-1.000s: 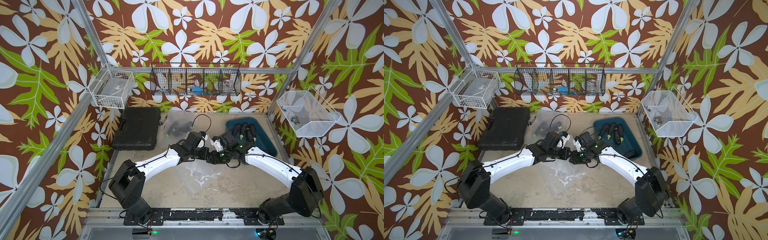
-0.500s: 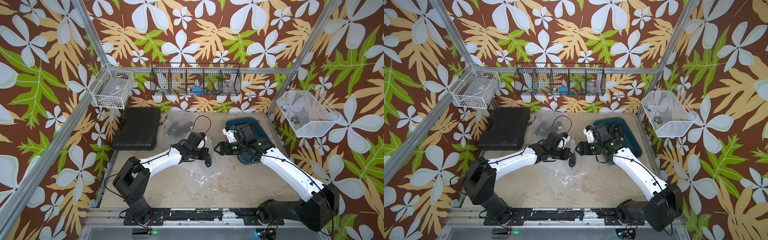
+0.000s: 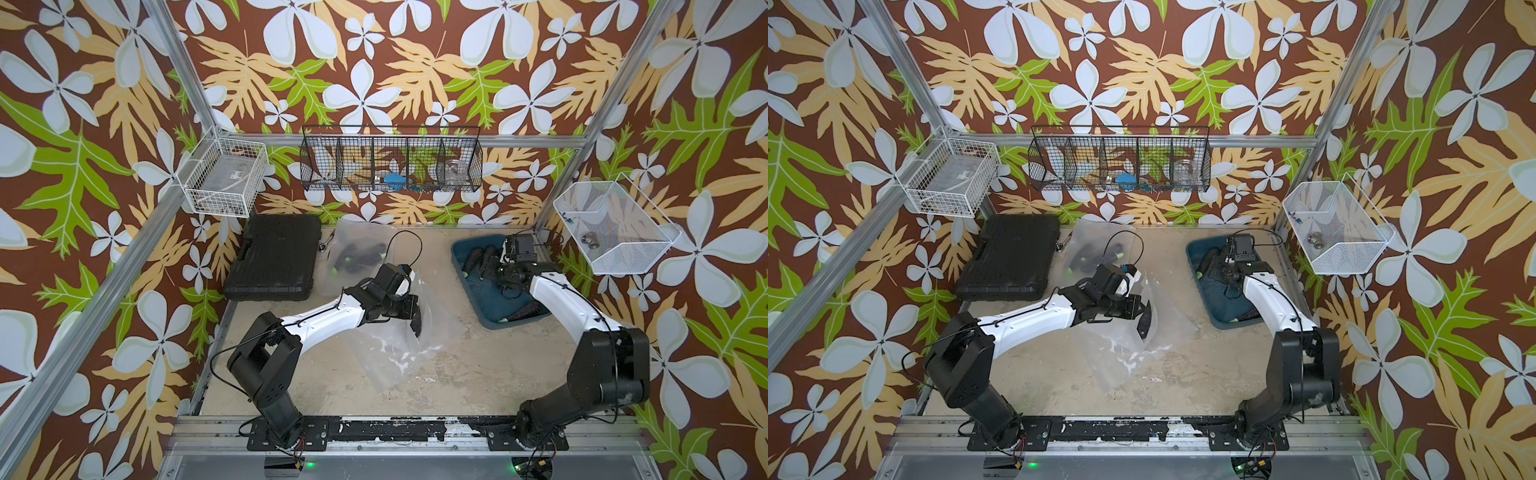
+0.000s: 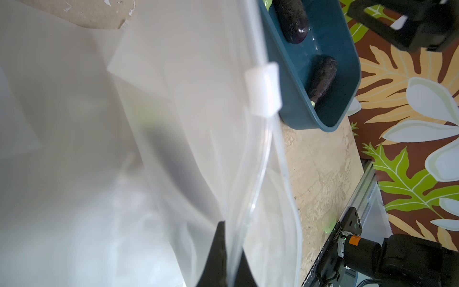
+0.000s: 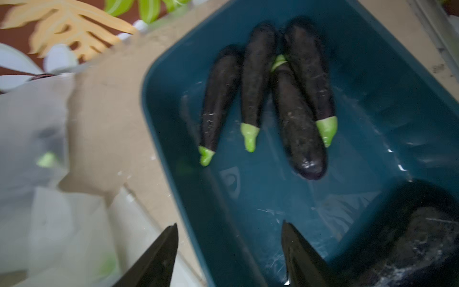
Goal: Place the eggplant in a zip-top bag and seal the zipper
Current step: Pick up the eggplant from the basket.
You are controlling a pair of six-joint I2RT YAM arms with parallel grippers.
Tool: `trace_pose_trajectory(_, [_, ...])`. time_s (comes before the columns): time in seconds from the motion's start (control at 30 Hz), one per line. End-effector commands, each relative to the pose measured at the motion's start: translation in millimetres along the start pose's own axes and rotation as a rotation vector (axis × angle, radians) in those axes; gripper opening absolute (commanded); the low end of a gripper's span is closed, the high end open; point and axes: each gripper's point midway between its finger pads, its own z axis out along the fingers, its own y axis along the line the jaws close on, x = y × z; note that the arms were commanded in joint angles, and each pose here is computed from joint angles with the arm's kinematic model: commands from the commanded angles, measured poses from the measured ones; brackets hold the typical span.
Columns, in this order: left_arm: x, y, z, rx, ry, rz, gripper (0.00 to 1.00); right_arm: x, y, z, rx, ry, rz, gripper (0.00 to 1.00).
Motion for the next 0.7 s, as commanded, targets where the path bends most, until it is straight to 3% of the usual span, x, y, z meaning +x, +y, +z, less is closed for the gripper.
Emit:
trace_pose_trajectory(0.0, [0.7,-2.4,-1.9,0.009,0.0,0.021,0.0,-8.2,-32.7,18.3,0.179,-0.05,-0.019,0.69])
trace_pose_trajectory(0.37, [7.8,3.1,-1.4,-0.006,0.019,0.04,0.0,-5.2,-59.6,66.2,0.298,-0.001,-0.106,0.67])
trace_pose_trajectory(0.67, [8.2,3.2,0.7,-0.004,0.022,0.051,0.0,-1.2,-63.0,89.8,0.291,0.015,-0.136,0.62])
